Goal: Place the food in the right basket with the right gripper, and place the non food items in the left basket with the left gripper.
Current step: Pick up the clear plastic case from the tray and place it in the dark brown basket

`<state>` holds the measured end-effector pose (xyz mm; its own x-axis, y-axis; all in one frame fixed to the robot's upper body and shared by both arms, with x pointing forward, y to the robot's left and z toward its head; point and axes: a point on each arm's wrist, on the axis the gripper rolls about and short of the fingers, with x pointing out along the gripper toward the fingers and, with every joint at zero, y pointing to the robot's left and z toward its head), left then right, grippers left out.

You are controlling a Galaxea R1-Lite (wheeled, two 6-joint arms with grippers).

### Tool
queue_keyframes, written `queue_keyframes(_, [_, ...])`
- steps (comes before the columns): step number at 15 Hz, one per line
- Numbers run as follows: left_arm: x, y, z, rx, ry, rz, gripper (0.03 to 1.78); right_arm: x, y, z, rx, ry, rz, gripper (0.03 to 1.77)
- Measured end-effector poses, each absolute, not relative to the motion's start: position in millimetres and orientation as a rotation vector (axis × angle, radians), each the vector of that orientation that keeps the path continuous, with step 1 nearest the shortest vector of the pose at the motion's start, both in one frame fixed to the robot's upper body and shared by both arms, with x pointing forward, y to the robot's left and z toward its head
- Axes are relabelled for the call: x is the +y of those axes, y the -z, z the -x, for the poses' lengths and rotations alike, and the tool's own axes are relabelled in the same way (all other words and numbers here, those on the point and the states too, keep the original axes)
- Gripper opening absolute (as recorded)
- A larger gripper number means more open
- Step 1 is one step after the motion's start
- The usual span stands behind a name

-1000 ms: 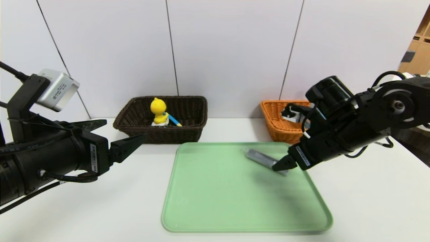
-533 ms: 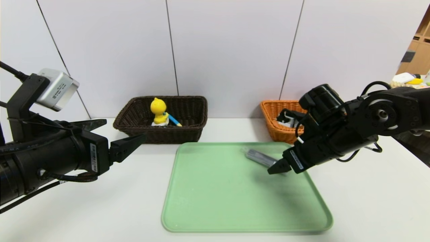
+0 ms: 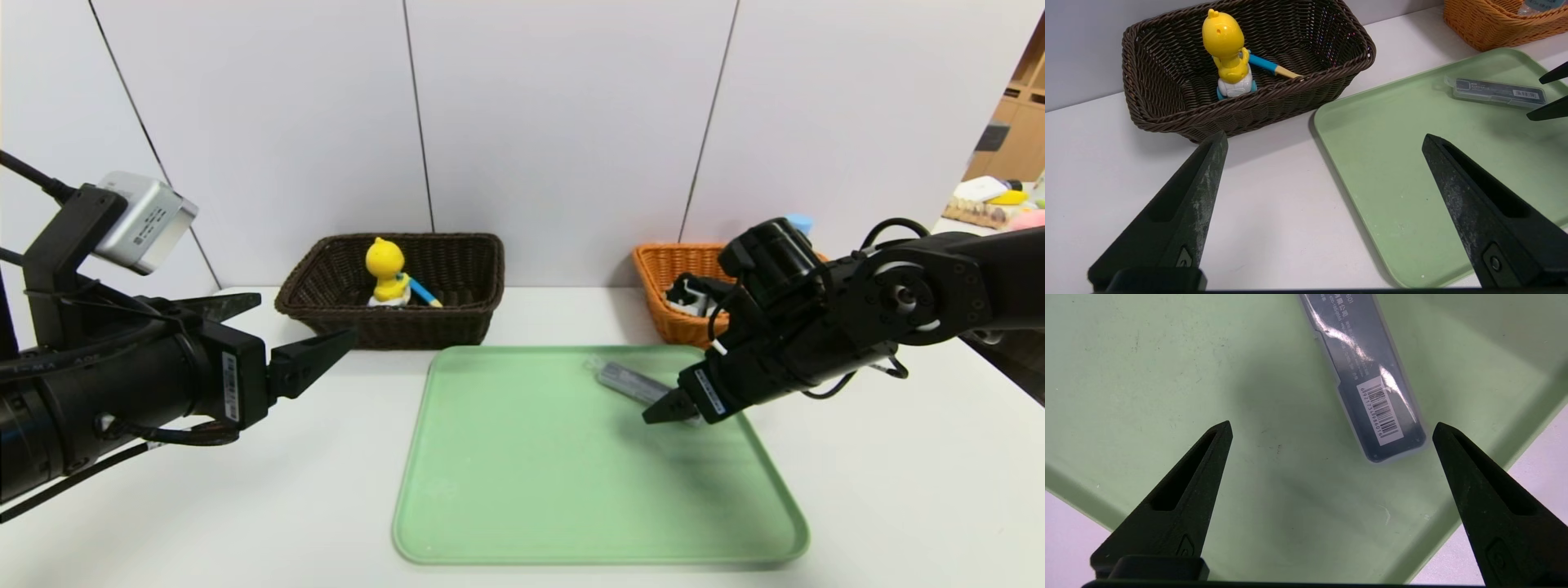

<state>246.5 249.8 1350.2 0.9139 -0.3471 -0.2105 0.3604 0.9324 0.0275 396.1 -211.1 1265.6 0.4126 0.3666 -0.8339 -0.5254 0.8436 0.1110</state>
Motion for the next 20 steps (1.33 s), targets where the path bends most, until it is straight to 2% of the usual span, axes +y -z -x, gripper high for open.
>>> queue_keyframes(11, [249, -1349, -247, 0.208, 0.366, -0.066, 1.69, -210, -1246, -409, 1.005, -0.566, 0.157, 1.70])
queue_keyframes(20, [249, -1349, -248, 0.212, 0.367, -0.065, 1.69, -193, -1250, -396, 1.018, -0.597, 0.122, 1.70])
